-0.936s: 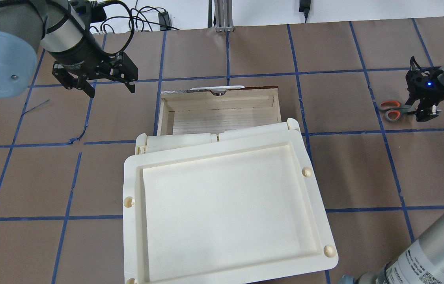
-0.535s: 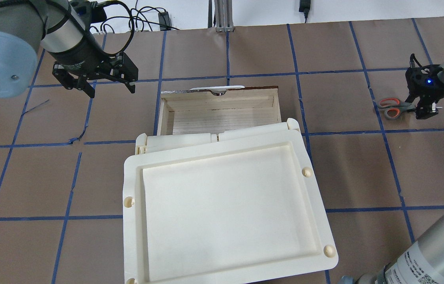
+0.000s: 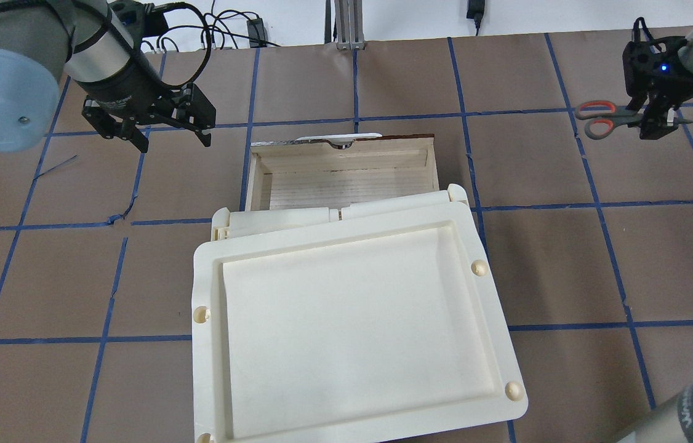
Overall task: Put scissors in drawer and close it
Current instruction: 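Lift the scissors with the right gripper and carry them over the drawer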
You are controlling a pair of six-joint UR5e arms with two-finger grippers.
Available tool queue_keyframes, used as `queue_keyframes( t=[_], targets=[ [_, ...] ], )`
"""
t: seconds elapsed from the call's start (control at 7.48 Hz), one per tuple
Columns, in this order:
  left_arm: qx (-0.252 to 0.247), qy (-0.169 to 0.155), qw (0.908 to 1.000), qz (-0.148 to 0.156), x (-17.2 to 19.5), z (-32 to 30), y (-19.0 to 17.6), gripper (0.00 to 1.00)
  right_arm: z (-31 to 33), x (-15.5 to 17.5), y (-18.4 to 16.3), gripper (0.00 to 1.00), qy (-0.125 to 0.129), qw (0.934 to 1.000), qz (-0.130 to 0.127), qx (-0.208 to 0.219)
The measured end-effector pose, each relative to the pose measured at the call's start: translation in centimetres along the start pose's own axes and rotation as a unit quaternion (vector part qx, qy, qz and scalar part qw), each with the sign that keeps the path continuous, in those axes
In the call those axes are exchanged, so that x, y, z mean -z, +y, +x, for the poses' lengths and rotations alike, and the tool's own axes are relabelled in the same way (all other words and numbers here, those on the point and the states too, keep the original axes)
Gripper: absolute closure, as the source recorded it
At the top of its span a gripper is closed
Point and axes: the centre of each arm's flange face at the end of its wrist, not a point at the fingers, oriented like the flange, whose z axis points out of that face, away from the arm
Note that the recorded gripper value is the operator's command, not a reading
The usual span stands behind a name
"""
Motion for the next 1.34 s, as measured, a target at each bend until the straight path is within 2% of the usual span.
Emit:
queue_keyframes(
  t=[0.27,0.54,0.94,1.34],
  targets=[
    [0.000,-0.001,1.0000,0.000,0.0,0.0,0.0,0.00,-0.6,6.4,-8.8,1.00,-0.001,0.9998,0.010,-0.014],
    [-0.001,-0.001,1.0000,0.000,0.0,0.0,0.0,0.00,-2.6,10.1,-19.7,1.00,0.007,0.9996,0.023,-0.012],
    [0.000,-0.001,1.0000,0.000,0.0,-0.1,0.0,0.00,-7.7,11.1,-33.5,1.00,-0.002,0.9988,0.044,-0.024],
    [0.001,-0.001,1.0000,0.003,0.1,-0.2,-0.1,0.00,-11.4,8.4,-41.5,1.00,-0.026,0.9984,0.050,0.003]
  ],
)
